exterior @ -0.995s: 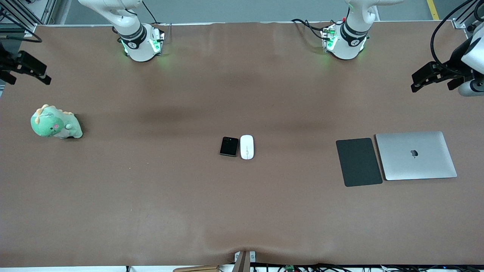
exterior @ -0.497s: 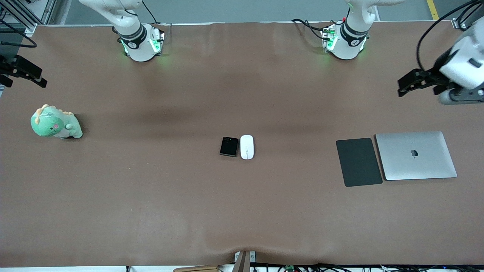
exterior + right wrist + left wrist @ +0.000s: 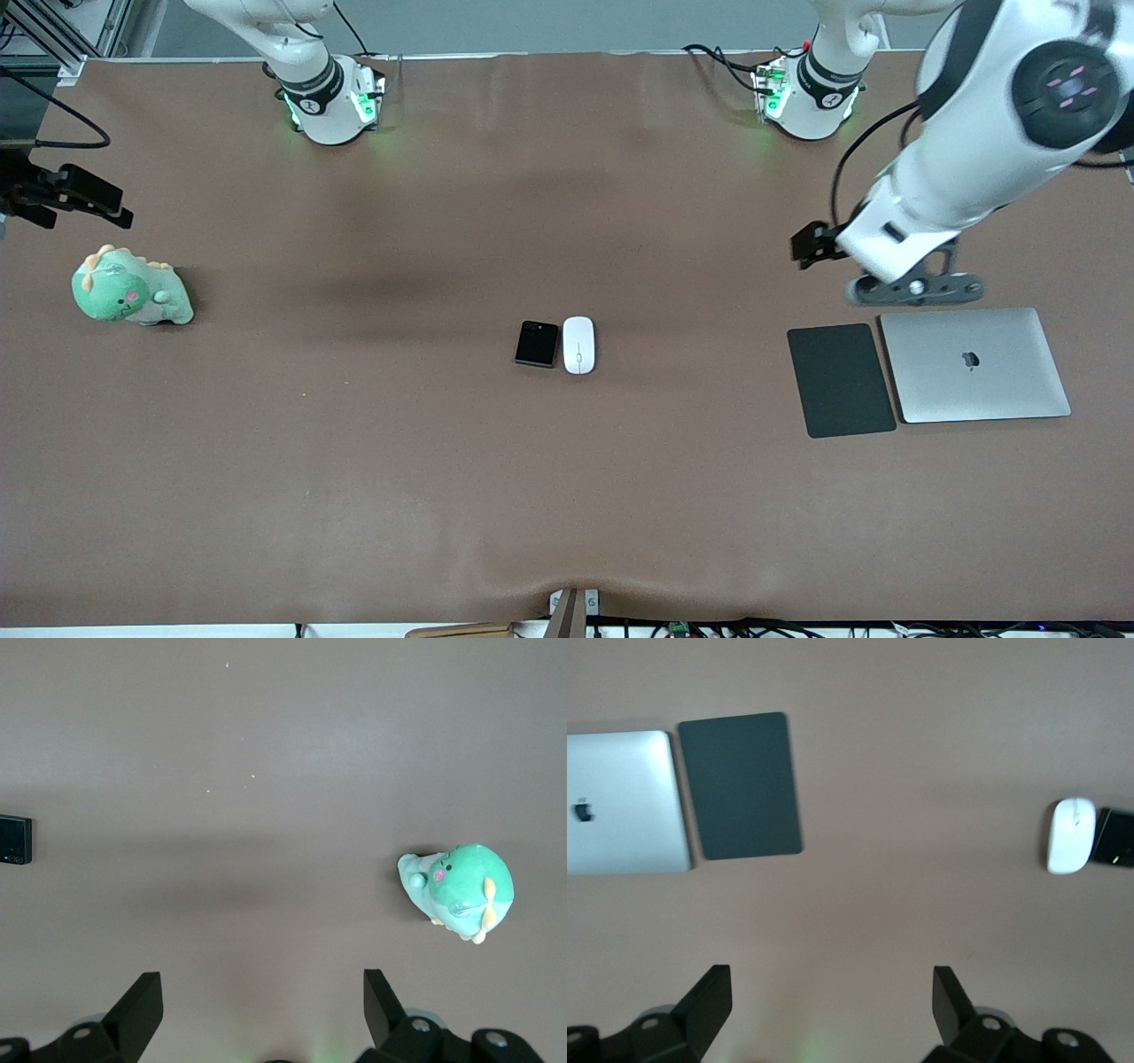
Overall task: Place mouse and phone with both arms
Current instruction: 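Reach the left gripper to the white mouse while the right gripper swings inward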
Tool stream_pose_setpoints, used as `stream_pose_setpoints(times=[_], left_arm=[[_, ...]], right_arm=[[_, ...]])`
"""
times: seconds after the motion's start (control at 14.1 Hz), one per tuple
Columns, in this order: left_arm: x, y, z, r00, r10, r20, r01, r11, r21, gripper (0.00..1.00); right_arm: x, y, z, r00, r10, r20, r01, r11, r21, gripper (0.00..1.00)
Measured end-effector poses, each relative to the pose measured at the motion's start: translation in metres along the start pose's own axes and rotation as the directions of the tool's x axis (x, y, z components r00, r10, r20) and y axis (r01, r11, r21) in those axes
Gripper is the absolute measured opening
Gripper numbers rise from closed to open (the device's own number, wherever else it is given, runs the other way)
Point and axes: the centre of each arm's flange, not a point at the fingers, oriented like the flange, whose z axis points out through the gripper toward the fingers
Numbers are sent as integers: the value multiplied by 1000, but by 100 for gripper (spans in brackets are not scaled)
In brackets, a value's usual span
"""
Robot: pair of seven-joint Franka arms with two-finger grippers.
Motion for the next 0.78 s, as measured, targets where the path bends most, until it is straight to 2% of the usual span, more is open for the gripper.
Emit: stream_pose_setpoints(times=[0.21, 0.5, 0.64, 0.78], left_arm=[[7, 61, 38, 1000, -14, -22, 14, 1000, -22, 100], [19, 119, 93, 998, -25, -55, 21, 997, -69, 100], [21, 152, 128, 997, -54, -61, 48, 994, -95, 100], [23, 180, 165, 993, -99, -67, 90, 988, -127, 100]], right_arm=[[3, -43, 4, 1000, -12, 8, 12, 1000, -3, 100], [14, -85, 31, 998, -9, 57, 10, 1000, -9, 100], [22, -90, 43, 997, -15, 76, 14, 1000, 11, 100], [30, -105, 49, 997, -36, 71, 34, 999, 32, 100]])
